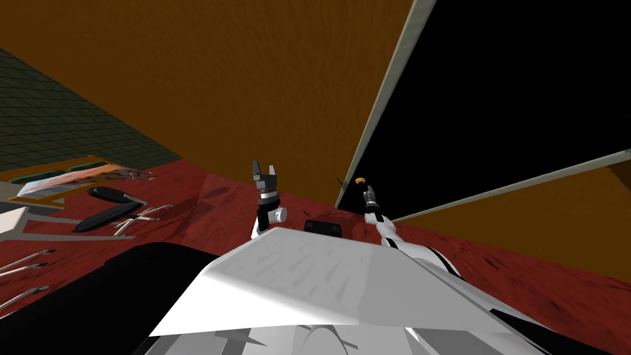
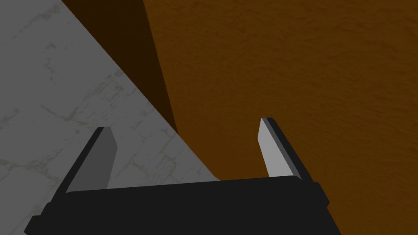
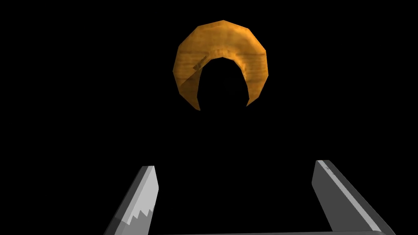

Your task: Pull the door open

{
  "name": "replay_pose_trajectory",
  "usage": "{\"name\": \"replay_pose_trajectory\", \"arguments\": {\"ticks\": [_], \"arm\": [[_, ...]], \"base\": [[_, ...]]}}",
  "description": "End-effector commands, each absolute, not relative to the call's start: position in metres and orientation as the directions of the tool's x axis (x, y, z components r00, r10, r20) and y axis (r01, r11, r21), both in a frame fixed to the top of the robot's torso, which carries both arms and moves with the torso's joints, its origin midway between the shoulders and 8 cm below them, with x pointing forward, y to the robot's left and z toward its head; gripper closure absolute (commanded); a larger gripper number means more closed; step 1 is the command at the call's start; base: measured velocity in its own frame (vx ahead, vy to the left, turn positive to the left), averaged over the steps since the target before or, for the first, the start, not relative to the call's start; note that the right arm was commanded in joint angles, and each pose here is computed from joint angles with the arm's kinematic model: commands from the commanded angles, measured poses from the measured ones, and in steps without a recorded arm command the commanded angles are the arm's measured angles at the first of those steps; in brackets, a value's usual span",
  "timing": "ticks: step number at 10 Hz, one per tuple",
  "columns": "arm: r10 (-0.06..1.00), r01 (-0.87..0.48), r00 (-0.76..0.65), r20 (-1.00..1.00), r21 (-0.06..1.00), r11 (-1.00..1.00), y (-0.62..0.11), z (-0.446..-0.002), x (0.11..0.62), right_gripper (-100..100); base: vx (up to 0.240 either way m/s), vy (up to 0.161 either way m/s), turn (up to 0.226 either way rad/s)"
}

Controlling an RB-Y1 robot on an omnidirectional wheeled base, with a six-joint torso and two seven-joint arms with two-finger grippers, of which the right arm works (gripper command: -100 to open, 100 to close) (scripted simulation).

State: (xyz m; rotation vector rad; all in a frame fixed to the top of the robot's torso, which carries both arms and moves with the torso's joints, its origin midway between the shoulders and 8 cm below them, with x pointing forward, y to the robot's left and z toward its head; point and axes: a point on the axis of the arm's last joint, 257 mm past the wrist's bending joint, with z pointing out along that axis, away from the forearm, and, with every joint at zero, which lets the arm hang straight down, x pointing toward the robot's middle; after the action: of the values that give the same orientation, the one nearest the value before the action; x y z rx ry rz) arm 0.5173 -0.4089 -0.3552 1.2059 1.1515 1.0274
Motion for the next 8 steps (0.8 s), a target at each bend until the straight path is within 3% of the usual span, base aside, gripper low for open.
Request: {"name": "replay_pose_trajectory", "arguments": {"ticks": [1, 7, 8], "arm": [[0.984, 0.012, 0.148, -0.099, 0.995, 0.098, -0.411, -0.356, 0.518, -100], [0.978, 0.021, 0.185, -0.100, 0.995, 0.097, -0.448, -0.356, 0.501, -100], [0.978, 0.021, 0.185, -0.100, 0.995, 0.097, -0.448, -0.356, 0.501, 100]], "base": [[0.060, 0.016, 0.004], [0.085, 0.013, 0.067], [0.000, 0.000, 0.000]]}}
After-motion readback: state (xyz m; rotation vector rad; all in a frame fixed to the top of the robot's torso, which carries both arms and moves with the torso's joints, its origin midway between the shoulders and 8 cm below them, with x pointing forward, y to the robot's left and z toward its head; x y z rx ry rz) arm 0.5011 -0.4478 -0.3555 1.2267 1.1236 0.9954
